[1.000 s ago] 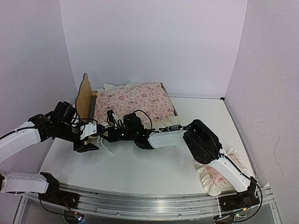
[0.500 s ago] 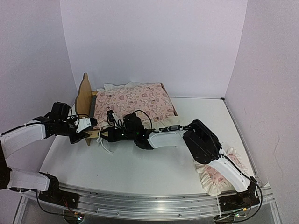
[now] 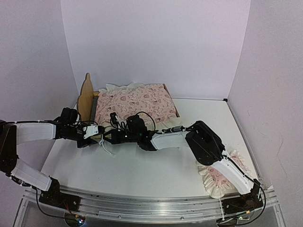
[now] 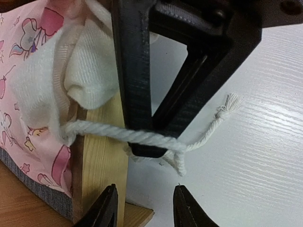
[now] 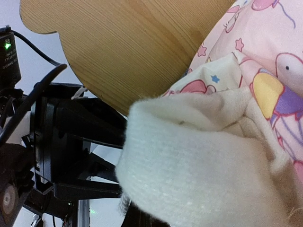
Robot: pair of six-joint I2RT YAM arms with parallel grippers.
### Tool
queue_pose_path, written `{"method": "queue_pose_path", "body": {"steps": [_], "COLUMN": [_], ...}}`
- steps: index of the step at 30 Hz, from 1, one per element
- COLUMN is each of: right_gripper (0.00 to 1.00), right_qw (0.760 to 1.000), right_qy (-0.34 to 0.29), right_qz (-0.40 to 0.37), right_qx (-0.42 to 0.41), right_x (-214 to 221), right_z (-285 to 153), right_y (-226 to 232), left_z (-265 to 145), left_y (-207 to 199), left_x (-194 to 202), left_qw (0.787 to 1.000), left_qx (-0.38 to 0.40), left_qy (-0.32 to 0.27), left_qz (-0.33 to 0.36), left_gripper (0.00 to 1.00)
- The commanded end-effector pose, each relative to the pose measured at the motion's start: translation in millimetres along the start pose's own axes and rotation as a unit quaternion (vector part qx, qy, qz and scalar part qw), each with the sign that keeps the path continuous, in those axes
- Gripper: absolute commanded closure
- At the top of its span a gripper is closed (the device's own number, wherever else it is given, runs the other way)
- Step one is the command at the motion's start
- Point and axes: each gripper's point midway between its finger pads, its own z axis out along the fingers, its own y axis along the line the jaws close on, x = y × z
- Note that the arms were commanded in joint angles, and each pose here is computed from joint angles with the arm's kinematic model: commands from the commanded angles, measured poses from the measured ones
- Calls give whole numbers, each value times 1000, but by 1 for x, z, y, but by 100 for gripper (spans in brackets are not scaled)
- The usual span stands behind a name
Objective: Set up the pet bed
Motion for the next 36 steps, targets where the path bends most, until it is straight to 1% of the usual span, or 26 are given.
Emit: {"method": "queue_pose_path", "body": {"steps": [1,4,10,16,18,20,25,29,31,33,36], "right_gripper": [100,100,100,100,100,100,100,100,100,100,100], "right_qw": [1000,1000,1000,999,999,1000,999,999,999,999,999], "right_qy": [-2,-2,-4,-8,-9,-11,-21,-21,-21,-20,-20], "right_qz": [1,1,1,-4,-3,-2,-9,-8,-7,-6,-6], "right_qx": [-5,-10,-22,-31,-32,-29,-26,-31,-31,-31,-31], "right_x": [1,0,-3,-8,-7,-7,-13,-13,-13,-12,-12], "right_z": [0,1,5,6,7,7,9,11,11,11,11], "right_y": [-4,-2,3,7,7,5,4,6,5,5,4], "left_z": [-6,-6,1,3,4,6,10,10,10,11,11], "left_y": [30,36,39,25,23,21,7,-2,-2,-1,1], "left_x": [-31,-39,-37,-45,-48,-48,-41,-40,-42,-42,-44], "left_qw": [996,994,993,990,988,988,989,989,988,988,988], "left_qx": [-45,-57,-66,-42,-37,-29,-1,17,19,19,17], "left_qy": [-63,-80,-86,-121,-131,-135,-125,-130,-134,-136,-139], "left_qz": [42,41,48,66,69,69,78,73,72,72,72], "left_gripper": [58,60,64,65,68,70,69,71,75,81,95]}}
